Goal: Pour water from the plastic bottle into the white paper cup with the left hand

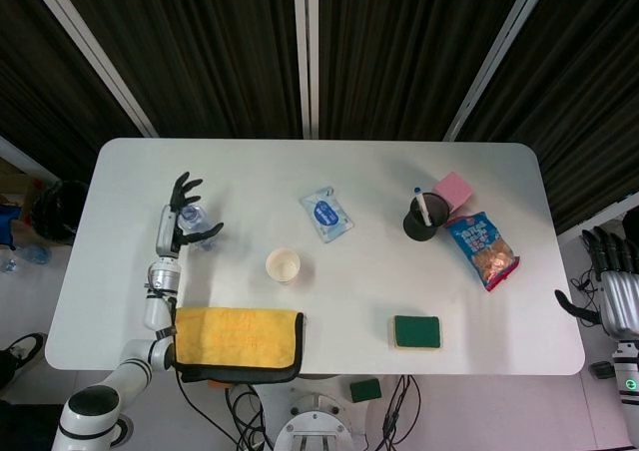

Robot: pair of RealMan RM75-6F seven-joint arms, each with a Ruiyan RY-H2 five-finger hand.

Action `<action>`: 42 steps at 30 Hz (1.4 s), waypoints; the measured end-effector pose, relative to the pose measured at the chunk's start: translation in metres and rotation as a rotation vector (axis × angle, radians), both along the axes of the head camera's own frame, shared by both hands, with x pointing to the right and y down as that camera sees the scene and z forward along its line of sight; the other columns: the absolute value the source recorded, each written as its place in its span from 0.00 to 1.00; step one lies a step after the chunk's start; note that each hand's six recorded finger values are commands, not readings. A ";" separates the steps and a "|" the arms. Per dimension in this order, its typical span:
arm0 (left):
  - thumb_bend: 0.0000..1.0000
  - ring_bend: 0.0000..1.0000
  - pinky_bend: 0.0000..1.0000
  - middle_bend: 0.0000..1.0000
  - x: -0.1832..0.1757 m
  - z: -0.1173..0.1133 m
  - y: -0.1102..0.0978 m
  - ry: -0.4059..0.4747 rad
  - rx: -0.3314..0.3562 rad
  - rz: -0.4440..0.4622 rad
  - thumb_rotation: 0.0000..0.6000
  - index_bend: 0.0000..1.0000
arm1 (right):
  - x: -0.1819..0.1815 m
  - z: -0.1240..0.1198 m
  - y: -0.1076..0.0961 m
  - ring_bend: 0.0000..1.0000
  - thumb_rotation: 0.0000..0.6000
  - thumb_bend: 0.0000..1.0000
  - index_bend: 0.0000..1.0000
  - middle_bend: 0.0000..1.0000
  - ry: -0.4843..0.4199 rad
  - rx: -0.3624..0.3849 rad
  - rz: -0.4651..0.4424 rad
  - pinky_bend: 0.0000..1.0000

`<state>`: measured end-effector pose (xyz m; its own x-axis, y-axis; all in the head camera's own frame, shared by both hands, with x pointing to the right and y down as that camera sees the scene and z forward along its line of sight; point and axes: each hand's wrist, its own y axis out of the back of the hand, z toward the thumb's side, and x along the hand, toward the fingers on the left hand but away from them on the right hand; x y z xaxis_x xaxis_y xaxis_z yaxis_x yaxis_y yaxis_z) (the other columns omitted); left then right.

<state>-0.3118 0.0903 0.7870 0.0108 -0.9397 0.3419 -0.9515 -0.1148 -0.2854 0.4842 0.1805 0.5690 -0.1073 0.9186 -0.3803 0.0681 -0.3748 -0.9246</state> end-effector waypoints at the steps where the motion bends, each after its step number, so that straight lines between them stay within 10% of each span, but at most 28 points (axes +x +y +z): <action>1: 0.00 0.08 0.21 0.16 -0.001 0.000 0.000 -0.001 0.001 -0.001 1.00 0.03 | 0.000 0.000 0.000 0.00 0.90 0.20 0.00 0.00 0.000 0.000 0.000 0.00; 19: 0.00 0.06 0.21 0.13 -0.032 -0.022 0.009 0.015 0.085 -0.078 1.00 0.02 | -0.002 -0.006 0.001 0.00 0.90 0.20 0.00 0.00 -0.010 0.020 -0.008 0.00; 33: 0.00 0.06 0.17 0.12 -0.086 -0.098 0.053 0.032 0.290 -0.187 1.00 0.02 | -0.005 -0.010 0.007 0.00 0.90 0.20 0.00 0.00 -0.022 0.030 -0.024 0.00; 37: 0.00 0.06 0.17 0.12 -0.094 -0.120 0.066 -0.099 0.248 -0.046 1.00 0.04 | -0.004 -0.011 0.010 0.00 0.90 0.20 0.00 0.00 -0.021 0.029 -0.021 0.00; 42: 0.00 0.05 0.17 0.12 -0.107 -0.135 0.082 -0.461 0.181 0.173 0.94 0.06 | -0.005 -0.009 0.012 0.00 0.90 0.20 0.00 0.00 -0.012 0.017 -0.031 0.00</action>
